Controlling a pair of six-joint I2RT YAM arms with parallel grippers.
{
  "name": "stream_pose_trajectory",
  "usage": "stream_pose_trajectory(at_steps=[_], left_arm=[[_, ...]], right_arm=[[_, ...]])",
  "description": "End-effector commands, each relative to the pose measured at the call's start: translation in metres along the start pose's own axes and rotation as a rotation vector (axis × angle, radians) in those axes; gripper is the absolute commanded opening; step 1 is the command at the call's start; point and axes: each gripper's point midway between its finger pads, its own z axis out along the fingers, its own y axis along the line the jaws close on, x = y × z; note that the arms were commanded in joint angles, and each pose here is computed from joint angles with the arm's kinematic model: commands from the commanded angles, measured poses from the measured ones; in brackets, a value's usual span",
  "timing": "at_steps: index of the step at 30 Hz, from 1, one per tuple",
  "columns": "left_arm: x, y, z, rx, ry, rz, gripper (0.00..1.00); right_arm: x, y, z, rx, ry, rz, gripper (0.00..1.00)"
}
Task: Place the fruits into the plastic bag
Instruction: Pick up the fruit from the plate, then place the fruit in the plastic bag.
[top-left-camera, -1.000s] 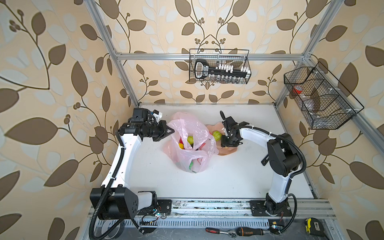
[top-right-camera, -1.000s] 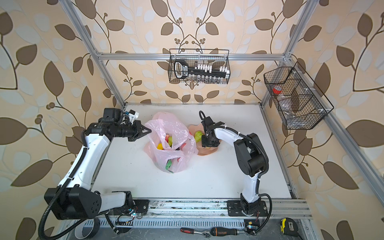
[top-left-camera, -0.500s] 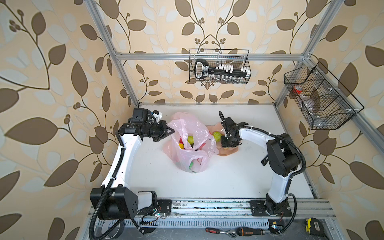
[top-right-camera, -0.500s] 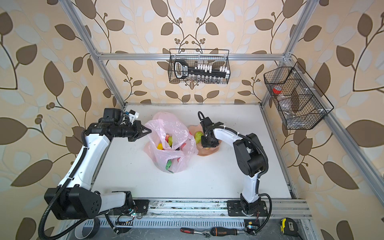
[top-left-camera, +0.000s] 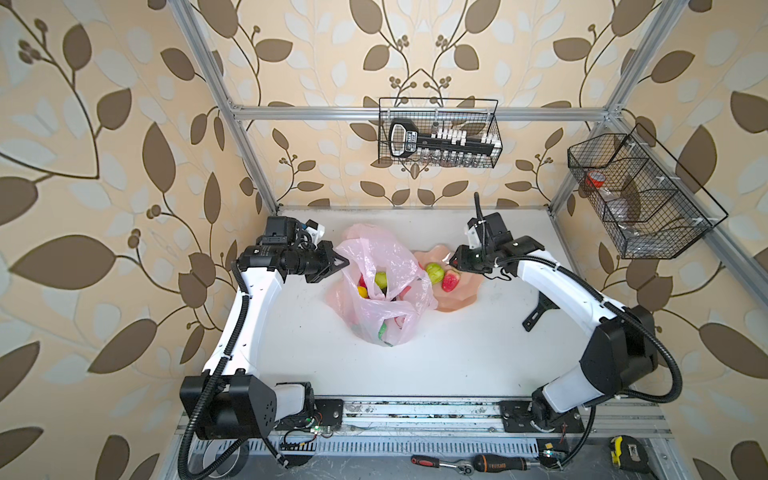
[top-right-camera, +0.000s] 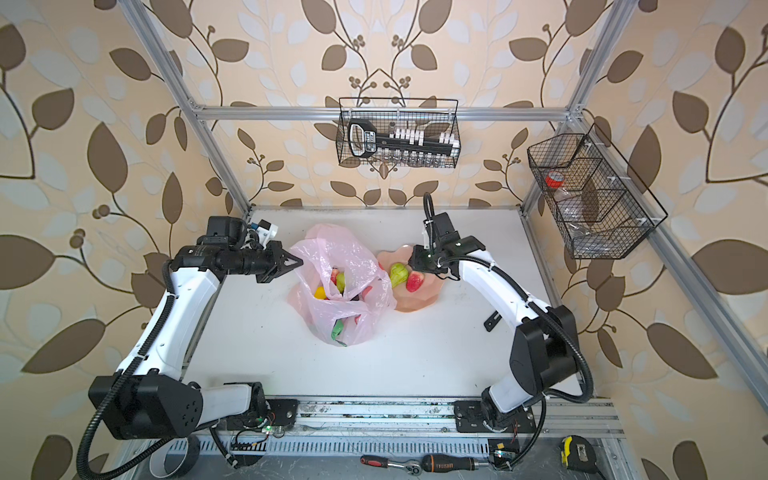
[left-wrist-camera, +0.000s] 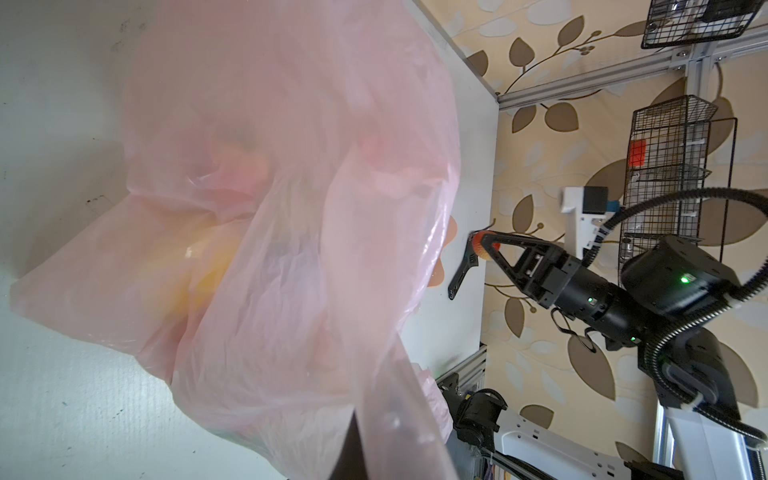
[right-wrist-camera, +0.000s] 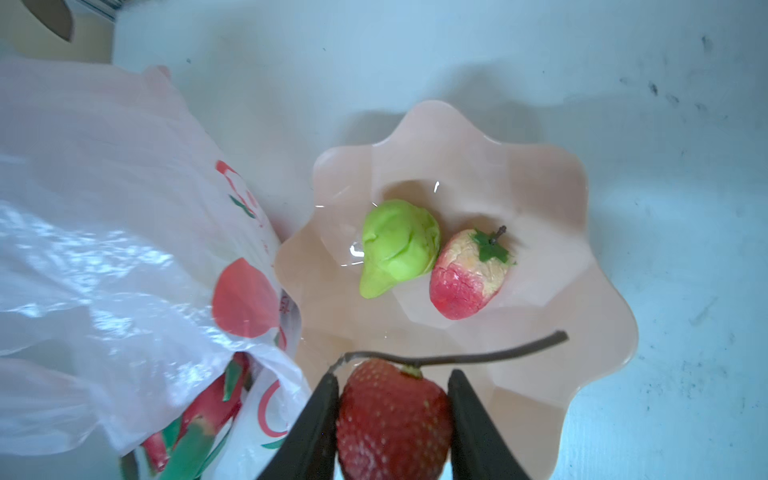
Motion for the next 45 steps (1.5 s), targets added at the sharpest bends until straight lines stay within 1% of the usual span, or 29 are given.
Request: stream_pose_trajectory(at_steps=[1,6,8,13,17,20,24,27,31,40,45], left_arm=[[0.007,-0.010,-0.004,0.036,0.009,0.036,0.00],[0.008,-0.011,-0.003,0.041,0.012,0.034,0.00],[0.007,-0.011,-0.003,0.041,0.012,0.033,0.00],[0.008,-0.010,-0.003,0.041,0.013,0.030,0.00],[0.008,-0.011,-0.003,0.042,0.012,0.032,0.00],[0.009,-0.010,-0.003,0.040,0.013,0.030,0.00],[0.010,-0.010,-0.003,0.039,0.014,0.029,0.00],[0.010,-0.009,-0.003,0.039,0.013,0.029,0.00],[0.011,-0.009,-0.004,0.040,0.011,0.029,0.00],[0.010,-0.010,-0.004,0.042,0.009,0.030,0.00],[0.010,-0.010,-0.004,0.042,0.010,0.029,0.00]], right_arm=[[0.007,0.017,0.003,-0.102,0.032,0.027,0.26],[0.006,0.032,0.000,-0.147,0.031,0.030,0.25],[0.009,0.045,0.000,-0.182,0.034,0.027,0.24],[0.022,0.093,0.000,-0.268,0.046,-0.010,0.24],[0.041,0.137,0.004,-0.334,0.076,-0.044,0.24],[0.052,0.163,0.007,-0.374,0.092,-0.062,0.23],[0.062,0.188,0.010,-0.402,0.108,-0.082,0.23],[0.066,0.199,0.012,-0.417,0.117,-0.088,0.23],[0.069,0.203,0.017,-0.409,0.128,-0.083,0.22],[0.077,0.198,0.038,-0.334,0.166,-0.089,0.22],[0.077,0.210,0.042,-0.365,0.167,-0.077,0.22]])
